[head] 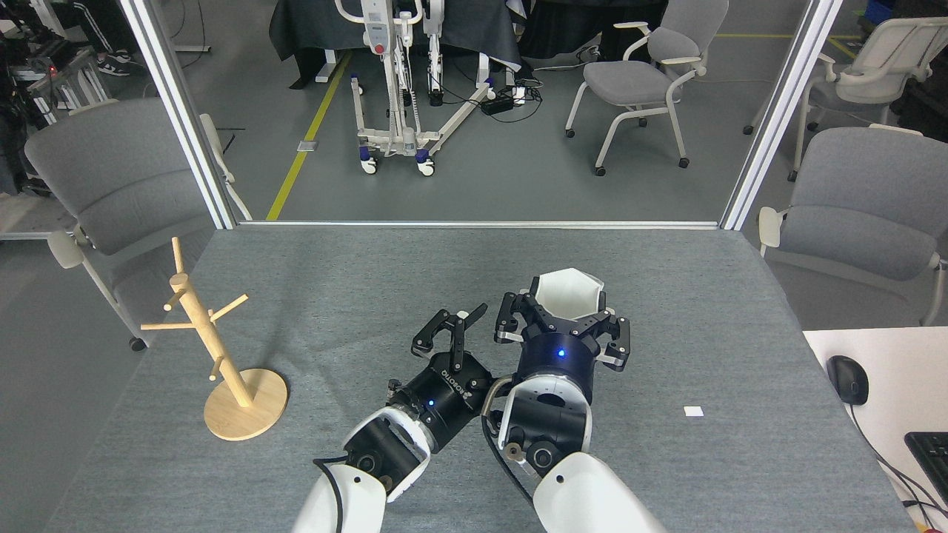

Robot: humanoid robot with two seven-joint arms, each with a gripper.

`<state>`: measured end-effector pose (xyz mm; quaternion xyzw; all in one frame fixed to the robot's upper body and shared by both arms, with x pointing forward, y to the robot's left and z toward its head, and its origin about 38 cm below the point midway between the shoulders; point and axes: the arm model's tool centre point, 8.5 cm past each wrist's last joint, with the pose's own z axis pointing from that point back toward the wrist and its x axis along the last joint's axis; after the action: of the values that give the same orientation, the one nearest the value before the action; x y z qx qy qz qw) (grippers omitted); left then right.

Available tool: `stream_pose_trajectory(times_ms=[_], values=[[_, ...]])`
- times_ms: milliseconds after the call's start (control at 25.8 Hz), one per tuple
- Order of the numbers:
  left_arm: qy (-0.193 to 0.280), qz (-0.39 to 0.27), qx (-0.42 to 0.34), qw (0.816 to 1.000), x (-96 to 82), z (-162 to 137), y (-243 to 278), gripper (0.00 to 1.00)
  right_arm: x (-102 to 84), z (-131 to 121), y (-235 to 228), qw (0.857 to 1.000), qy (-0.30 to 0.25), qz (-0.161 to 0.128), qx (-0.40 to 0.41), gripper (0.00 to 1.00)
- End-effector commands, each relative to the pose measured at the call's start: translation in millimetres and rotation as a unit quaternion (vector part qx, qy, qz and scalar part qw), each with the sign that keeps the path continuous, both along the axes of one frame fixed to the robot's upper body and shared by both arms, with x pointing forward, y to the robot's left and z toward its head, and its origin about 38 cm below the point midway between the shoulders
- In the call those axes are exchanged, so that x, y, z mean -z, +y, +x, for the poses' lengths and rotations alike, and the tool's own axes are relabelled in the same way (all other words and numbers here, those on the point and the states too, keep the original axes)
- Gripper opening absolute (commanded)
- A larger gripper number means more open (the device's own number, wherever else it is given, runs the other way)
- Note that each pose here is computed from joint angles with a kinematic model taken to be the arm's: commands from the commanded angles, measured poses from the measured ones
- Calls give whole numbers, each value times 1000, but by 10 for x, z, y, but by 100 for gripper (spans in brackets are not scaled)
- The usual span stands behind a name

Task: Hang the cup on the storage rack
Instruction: 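Grasp the cup with the left gripper beside the right gripper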

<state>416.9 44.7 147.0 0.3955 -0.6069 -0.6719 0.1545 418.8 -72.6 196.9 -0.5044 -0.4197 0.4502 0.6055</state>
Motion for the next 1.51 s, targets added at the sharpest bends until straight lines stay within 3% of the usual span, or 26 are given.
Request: stream_pose_trajectory(times_ms=[0,697,1006,1084,1161,1200,1239,1277,1394,1471], values=[[27,20,27,999,139,67,-99,99,15,-10,45,1000,10,0,-7,47],[79,54,52,994,123,329,-333,99,77,-70,256,999,23,2,-25,46],[103,25,54,993,108,387,-335,98,136,-150,486,998,36,9,-45,45],[104,26,57,993,115,381,-342,86,130,-168,530,998,36,12,-49,45],[107,29,60,992,137,376,-341,62,126,-174,547,998,36,12,-51,45],[108,32,64,992,143,367,-349,42,115,-180,569,998,36,14,-53,45],[114,38,69,990,174,339,-358,15,111,-183,580,998,36,15,-53,45],[122,47,74,989,206,318,-353,0,116,-181,581,998,37,15,-53,47],[136,54,77,986,261,303,-328,0,128,-166,577,998,39,15,-51,54],[139,52,76,986,263,306,-321,0,143,-159,563,998,41,14,-49,70]])
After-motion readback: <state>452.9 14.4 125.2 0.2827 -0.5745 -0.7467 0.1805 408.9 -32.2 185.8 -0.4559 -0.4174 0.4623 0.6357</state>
